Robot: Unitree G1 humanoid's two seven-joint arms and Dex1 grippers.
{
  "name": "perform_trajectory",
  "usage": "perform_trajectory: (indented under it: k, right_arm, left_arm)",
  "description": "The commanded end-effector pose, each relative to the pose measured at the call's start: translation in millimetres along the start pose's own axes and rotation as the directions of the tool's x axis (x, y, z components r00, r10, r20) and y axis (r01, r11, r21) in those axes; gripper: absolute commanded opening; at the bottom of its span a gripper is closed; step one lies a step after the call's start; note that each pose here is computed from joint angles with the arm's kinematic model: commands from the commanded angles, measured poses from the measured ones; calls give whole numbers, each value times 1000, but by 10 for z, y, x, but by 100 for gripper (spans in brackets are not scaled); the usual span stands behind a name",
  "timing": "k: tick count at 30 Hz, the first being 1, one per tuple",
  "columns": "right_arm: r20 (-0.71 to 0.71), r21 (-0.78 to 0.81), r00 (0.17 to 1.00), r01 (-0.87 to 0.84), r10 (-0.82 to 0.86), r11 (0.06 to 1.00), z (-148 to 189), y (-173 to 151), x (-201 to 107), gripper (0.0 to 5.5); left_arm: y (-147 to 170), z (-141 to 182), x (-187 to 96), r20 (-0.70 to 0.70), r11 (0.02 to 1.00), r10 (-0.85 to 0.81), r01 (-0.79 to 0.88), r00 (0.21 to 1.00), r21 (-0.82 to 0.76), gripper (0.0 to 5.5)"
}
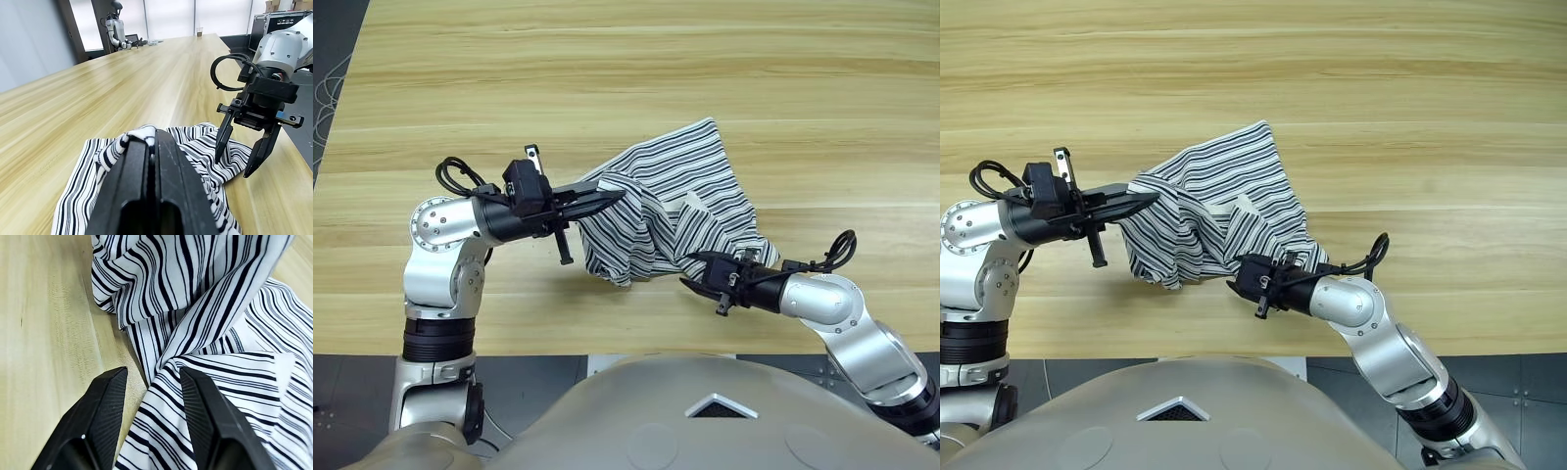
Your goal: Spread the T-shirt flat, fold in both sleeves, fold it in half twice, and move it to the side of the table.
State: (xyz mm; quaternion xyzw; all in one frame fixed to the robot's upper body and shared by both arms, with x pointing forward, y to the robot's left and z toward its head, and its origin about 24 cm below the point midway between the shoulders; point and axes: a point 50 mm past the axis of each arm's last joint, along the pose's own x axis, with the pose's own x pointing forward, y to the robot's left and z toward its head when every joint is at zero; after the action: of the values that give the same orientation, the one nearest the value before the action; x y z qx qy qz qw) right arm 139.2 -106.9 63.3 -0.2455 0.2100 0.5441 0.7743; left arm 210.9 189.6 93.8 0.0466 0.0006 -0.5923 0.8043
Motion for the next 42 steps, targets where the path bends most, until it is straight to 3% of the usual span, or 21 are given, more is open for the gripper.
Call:
perform_trajectory:
  k: [1, 11, 22, 29, 37, 42]
  right_arm:
    - [-74, 7, 997, 1, -1, 1000, -151, -71, 46, 194]
    - [-109, 8, 994, -11, 12, 1000, -288, -84, 100, 194]
    - [-96, -7, 995, -20, 20, 1000, -256, -63, 66, 13]
    - [-78, -4, 997, -1, 0, 1000, -219, -110, 49, 13]
    - [-1, 81, 973, 232, -233, 969, -175, -756, -342, 13]
    - [-10, 99, 966, 258, -258, 961, -236, -832, -382, 13]
  left_arm:
    - [79, -46, 3, -32, 1000, 30, -29, 999, 1, 13]
    - [88, -74, 9, -36, 1000, 30, -30, 999, -5, 13]
    - [110, -92, 4, -40, 999, 36, -37, 999, -10, 10]
    - [116, -90, 1, -40, 999, 40, -40, 998, -8, 10]
    - [197, -83, -52, -44, 997, 77, -77, 996, 0, 10]
    - [200, -80, -67, -47, 997, 82, -82, 996, 8, 10]
